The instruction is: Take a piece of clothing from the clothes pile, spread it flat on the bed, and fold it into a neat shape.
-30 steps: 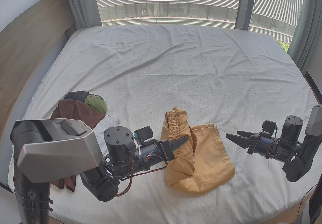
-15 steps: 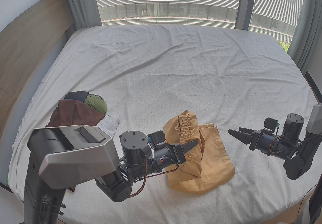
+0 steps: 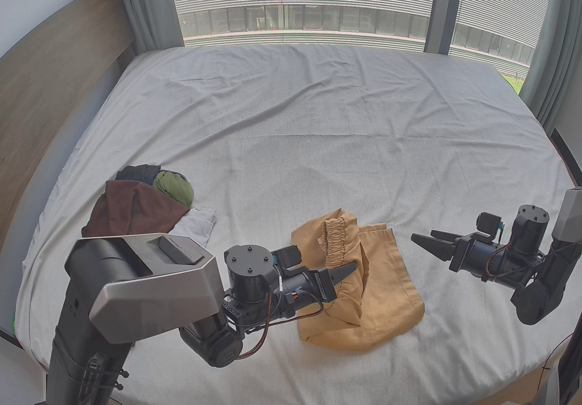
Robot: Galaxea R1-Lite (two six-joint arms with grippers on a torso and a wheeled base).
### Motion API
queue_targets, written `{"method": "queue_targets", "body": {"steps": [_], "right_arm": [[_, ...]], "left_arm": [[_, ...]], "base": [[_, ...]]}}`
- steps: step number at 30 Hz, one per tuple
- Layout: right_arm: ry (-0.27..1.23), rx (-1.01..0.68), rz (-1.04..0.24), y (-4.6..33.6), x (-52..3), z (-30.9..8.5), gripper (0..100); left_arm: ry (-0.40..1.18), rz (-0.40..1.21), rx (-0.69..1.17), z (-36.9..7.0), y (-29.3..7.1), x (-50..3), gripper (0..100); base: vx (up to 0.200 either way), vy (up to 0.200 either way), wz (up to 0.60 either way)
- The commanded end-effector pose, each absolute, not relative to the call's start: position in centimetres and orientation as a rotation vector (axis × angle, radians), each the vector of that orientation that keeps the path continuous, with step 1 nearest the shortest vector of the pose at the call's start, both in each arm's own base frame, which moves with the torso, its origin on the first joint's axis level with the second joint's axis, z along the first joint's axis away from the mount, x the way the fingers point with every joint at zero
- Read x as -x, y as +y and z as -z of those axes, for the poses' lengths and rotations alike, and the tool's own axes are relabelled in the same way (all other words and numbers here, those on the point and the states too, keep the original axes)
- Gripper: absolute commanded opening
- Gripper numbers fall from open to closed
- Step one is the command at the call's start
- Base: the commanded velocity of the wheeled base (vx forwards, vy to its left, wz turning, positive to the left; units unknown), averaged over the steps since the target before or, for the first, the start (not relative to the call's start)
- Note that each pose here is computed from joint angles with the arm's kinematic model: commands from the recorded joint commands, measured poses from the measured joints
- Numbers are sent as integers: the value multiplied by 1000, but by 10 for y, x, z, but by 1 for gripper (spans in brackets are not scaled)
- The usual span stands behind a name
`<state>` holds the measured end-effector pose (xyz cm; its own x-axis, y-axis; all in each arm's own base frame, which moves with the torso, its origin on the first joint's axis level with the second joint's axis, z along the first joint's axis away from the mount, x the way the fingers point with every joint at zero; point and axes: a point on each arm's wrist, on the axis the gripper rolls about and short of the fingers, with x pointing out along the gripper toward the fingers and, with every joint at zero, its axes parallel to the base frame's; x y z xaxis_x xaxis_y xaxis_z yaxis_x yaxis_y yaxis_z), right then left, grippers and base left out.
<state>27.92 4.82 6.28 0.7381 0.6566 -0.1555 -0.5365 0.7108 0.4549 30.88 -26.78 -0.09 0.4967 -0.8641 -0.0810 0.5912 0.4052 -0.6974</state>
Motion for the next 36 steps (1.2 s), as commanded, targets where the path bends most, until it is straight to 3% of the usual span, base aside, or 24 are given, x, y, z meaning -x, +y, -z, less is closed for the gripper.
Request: {"method": "queue_targets", "body": {"steps": [1, 2, 3, 17, 27, 36], "right_arm": [[320, -400, -676, 48, -279, -63, 100], [320, -400, -676, 48, -279, -63, 100], [319, -400, -675, 48, -279, -63, 100], [325, -401, -674, 48, -278, -62, 100], [397, -405, -654, 48, -274, -45, 100], [490, -385, -636, 46, -265, -23, 100]], "left_arm": [[477, 963, 658, 2, -268, -309, 0], [478, 964, 658, 2, -269, -308, 0], [485, 964, 656, 2, -270, -307, 100], [468, 1002, 694, -10, -278, -299, 100], [418, 868, 660, -31, -219, -303, 100], [402, 704, 524, -41, -142, -288, 100]], "base": [[0, 0, 0], [0, 0, 0], [0, 0, 0], [0, 0, 0], [0, 0, 0], [0, 0, 0]]}}
